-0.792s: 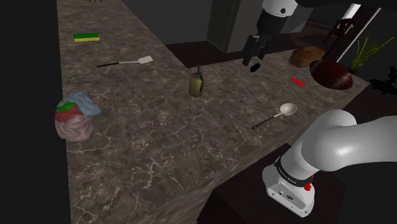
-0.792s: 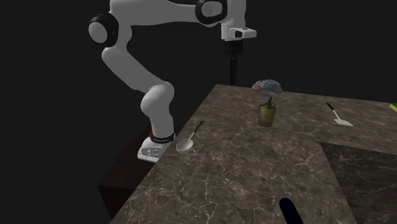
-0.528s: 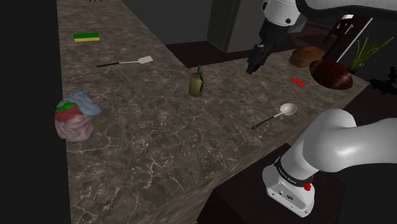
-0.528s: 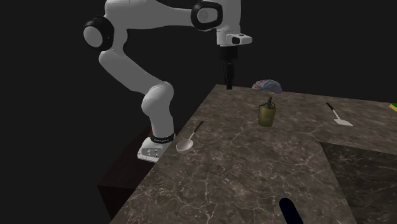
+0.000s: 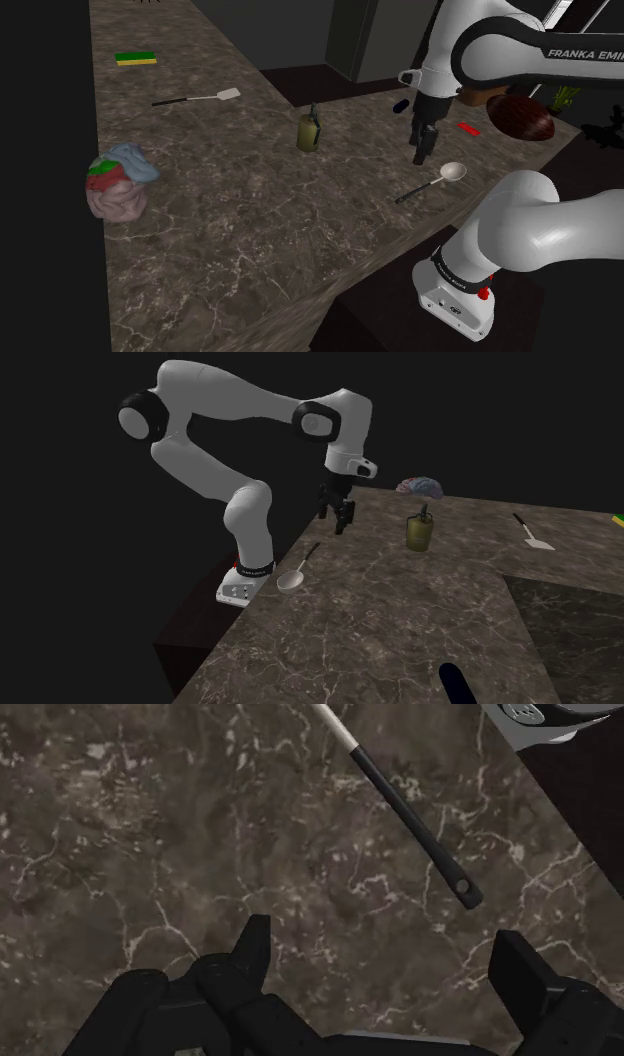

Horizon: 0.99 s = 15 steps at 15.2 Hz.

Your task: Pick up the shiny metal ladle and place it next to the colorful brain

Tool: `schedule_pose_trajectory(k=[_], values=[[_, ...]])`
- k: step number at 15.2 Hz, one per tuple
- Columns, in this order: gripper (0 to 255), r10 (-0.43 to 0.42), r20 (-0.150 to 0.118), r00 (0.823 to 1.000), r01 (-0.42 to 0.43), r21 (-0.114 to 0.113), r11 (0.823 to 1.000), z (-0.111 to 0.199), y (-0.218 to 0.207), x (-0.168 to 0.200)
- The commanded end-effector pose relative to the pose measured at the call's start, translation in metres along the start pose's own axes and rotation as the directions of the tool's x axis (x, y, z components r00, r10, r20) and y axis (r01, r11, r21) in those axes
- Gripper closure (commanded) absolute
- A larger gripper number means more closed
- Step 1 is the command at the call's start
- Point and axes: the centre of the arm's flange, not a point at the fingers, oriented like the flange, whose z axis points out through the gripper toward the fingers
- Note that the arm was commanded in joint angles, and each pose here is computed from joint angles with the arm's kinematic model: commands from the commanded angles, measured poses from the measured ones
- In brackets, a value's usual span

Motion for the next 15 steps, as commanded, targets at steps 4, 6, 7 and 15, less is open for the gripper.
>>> schedule_pose_trajectory(k=[4, 6, 7, 15], values=[[0, -0.394, -0.070, 0.916, 0.390, -0.069, 0.918, 0.015, -0.010, -0.054], [0, -0.519, -0.049, 0.853, 0.516, -0.060, 0.854, 0.034, 0.000, -0.068], [0, -0.578, -0.038, 0.815, 0.576, -0.054, 0.816, 0.043, 0.005, -0.074], [0, -0.689, -0.019, 0.724, 0.688, -0.040, 0.724, 0.088, 0.018, -0.086]])
